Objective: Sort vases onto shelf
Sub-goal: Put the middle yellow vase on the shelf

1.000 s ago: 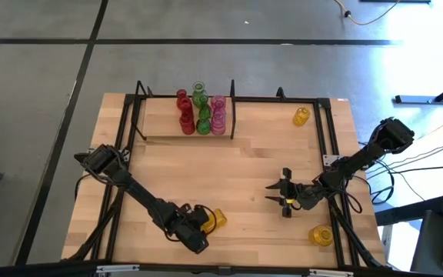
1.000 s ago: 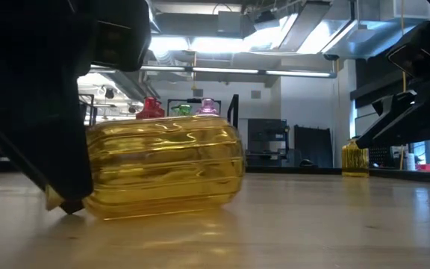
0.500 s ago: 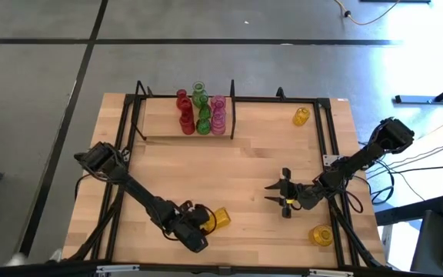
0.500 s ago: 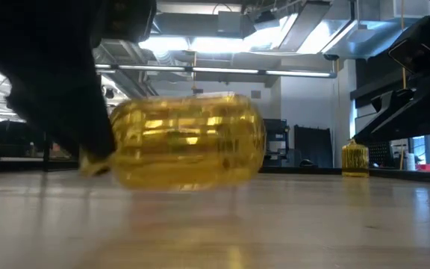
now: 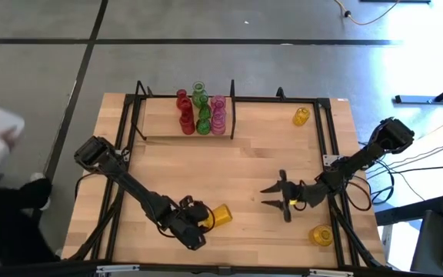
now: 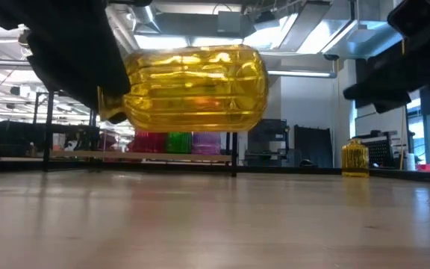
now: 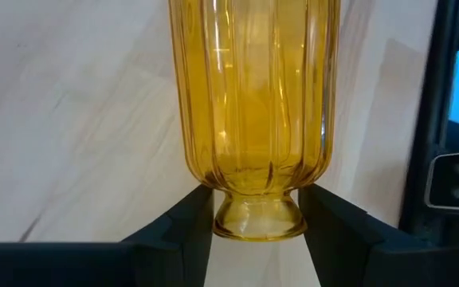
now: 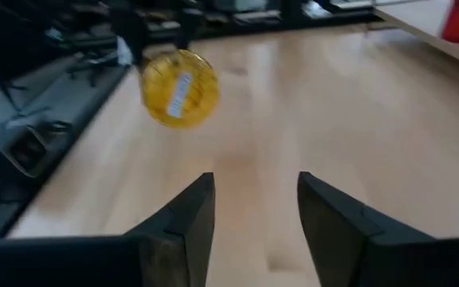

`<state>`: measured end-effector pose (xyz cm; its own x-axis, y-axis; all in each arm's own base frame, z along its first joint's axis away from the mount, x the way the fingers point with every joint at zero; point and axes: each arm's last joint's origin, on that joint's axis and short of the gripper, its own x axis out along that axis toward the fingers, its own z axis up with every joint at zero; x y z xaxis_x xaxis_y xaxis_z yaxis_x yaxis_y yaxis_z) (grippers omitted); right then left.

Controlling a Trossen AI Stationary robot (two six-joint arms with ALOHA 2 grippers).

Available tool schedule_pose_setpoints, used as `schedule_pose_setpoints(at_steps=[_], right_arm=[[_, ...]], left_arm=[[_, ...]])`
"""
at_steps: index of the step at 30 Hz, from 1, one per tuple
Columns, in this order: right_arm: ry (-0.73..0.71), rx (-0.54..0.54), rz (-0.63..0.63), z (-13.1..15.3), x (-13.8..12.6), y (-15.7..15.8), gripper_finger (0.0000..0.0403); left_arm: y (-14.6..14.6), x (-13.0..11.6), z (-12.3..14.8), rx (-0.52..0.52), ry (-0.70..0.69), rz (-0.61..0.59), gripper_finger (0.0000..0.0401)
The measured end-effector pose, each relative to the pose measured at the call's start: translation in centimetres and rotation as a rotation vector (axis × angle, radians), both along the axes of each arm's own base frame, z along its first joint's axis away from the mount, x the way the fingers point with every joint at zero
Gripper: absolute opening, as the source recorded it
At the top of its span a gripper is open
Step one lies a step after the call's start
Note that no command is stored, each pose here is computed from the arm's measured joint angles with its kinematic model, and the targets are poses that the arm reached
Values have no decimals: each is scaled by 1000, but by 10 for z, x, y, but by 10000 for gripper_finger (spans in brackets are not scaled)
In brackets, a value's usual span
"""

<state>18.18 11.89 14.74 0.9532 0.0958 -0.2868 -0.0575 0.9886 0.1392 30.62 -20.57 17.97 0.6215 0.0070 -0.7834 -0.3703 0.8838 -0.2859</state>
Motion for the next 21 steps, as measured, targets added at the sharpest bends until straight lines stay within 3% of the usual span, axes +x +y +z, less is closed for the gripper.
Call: schedule_pose_setpoints(at_steps=[3, 8, 12, 15, 21], right_arm=[[-27, 35, 39, 5, 5, 2, 209], [-30, 46, 32, 13, 33, 13, 311], [-6, -55, 16, 19, 68, 24, 382], [19, -144, 26, 28, 92, 31, 392], [105, -210, 20, 42, 124, 40, 359]], left_arm=[[2, 1, 0, 8, 4, -7, 161], [5, 3, 0, 21, 7, -18, 161], [9, 6, 0, 26, 13, -33, 161], [11, 7, 0, 33, 15, -42, 161], [11, 7, 0, 38, 19, -54, 161]])
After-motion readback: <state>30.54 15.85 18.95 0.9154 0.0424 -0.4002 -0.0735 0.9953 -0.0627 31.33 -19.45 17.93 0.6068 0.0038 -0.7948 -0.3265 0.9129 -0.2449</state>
